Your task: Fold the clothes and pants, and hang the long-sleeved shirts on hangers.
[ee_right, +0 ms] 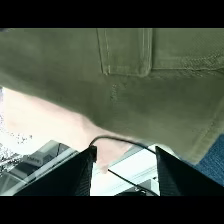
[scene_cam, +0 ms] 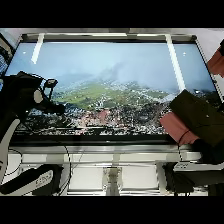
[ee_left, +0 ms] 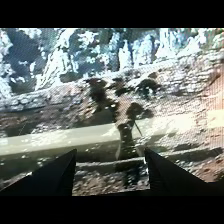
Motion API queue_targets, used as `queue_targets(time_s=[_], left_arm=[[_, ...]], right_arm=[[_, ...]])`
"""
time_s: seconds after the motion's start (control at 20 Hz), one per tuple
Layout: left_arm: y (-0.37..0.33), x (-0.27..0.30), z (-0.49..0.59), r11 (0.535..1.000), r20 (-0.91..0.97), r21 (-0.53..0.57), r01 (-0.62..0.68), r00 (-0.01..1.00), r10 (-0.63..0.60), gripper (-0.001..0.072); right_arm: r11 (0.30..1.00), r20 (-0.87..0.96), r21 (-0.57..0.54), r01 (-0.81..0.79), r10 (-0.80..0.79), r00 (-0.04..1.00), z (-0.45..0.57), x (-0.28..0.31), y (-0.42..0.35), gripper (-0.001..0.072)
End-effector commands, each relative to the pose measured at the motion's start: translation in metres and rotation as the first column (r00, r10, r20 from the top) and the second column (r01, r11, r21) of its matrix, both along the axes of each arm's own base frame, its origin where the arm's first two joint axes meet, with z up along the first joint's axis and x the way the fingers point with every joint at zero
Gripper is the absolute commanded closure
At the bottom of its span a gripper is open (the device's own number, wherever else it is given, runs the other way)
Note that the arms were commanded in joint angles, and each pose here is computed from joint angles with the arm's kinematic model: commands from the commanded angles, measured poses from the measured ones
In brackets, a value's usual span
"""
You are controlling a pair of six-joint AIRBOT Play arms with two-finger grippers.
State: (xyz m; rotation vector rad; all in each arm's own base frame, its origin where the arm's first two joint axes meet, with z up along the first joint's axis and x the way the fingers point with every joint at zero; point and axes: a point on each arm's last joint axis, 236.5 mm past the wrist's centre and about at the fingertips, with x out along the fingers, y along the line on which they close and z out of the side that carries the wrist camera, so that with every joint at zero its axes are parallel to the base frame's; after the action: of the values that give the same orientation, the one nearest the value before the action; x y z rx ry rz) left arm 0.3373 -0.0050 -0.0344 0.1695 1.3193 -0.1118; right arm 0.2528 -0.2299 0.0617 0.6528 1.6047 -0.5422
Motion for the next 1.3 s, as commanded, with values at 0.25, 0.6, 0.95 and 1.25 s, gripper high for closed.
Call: queue_targets(time_s=[0.25,0.6,0.95,1.25], left_arm=[[0.000,0.000,0.000,1.000,0.000,0.000,0.000,1.000,0.000,0.0218],[0.000,0.000,0.000,1.000,0.000,0.000,-0.001,1.000,0.001,0.0219],[0.000,0.000,0.000,1.000,0.000,0.000,0.000,1.000,0.000,0.0219],[0.000,0.000,0.000,1.000,0.000,0.000,0.000,1.000,0.000,0.0218]], right_arm=[[0.976,0.248,0.047,-0.212,0.194,0.949,0.057,0.044,0.097,0.0285],[0.661,0.487,-0.059,-0.748,0.673,0.556,0.081,0.078,0.335,0.0692],[0.254,0.279,-0.002,-0.967,0.929,0.243,-0.061,-0.024,0.468,0.0692],[0.239,0.178,0.080,-0.968,0.952,0.250,-0.101,-0.066,0.467,0.0691]])
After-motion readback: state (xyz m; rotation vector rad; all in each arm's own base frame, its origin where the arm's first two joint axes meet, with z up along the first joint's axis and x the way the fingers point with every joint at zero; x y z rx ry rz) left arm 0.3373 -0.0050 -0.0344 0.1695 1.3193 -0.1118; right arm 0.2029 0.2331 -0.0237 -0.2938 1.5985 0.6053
